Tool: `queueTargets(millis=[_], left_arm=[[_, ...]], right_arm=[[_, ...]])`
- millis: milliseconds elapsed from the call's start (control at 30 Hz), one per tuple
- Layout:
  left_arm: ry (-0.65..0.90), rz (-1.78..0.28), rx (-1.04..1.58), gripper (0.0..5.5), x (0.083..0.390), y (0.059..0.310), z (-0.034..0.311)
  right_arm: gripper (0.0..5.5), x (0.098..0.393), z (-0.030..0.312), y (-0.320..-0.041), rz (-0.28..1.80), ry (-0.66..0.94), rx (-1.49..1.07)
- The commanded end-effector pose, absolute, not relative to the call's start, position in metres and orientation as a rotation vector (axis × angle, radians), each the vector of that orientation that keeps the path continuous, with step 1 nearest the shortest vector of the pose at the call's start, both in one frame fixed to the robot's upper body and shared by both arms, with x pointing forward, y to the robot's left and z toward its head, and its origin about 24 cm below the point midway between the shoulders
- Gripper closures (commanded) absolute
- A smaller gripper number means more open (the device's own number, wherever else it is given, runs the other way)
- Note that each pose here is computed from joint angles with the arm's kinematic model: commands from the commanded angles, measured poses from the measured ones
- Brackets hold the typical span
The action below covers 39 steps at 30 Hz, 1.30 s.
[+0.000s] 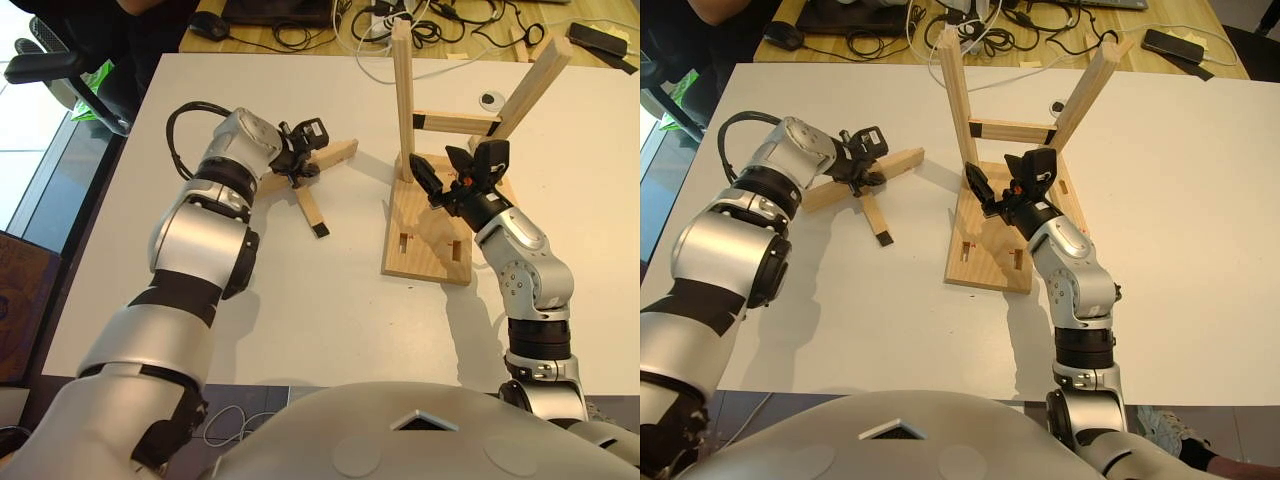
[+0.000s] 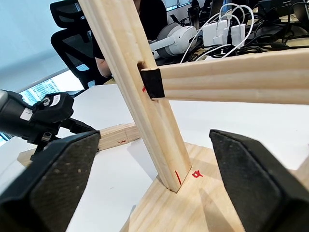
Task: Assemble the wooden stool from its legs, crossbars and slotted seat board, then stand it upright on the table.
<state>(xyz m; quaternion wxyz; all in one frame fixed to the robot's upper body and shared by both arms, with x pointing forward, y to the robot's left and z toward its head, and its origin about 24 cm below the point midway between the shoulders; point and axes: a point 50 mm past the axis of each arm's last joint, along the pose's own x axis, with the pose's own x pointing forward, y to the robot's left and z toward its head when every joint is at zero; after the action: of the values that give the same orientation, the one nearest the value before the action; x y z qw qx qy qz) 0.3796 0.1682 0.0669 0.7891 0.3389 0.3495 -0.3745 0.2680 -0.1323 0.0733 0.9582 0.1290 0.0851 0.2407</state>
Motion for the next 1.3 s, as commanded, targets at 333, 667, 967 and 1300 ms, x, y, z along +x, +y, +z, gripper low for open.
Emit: queueTargets(millis=[333,667,967,1300], left_arm=[[0.714,-0.597,0.577,3.63,0.376,0.236,0.086],[0.417,-0.387,0.283,2.24,0.342,0.241,0.103],[0.568,-0.324,0.234,1.40,0.261,0.206,0.079],[0.753,-0.302,0.207,1.40,0.219,0.196,0.058]], right_arm=[[1.32,0.268,0.076,-0.133,0.482,0.171,0.265],[1.32,0.260,0.075,-0.136,0.447,0.178,0.300],[1.32,0.255,0.073,-0.137,0.425,0.186,0.324],[1.32,0.256,0.075,-0.136,0.411,0.181,0.336]])
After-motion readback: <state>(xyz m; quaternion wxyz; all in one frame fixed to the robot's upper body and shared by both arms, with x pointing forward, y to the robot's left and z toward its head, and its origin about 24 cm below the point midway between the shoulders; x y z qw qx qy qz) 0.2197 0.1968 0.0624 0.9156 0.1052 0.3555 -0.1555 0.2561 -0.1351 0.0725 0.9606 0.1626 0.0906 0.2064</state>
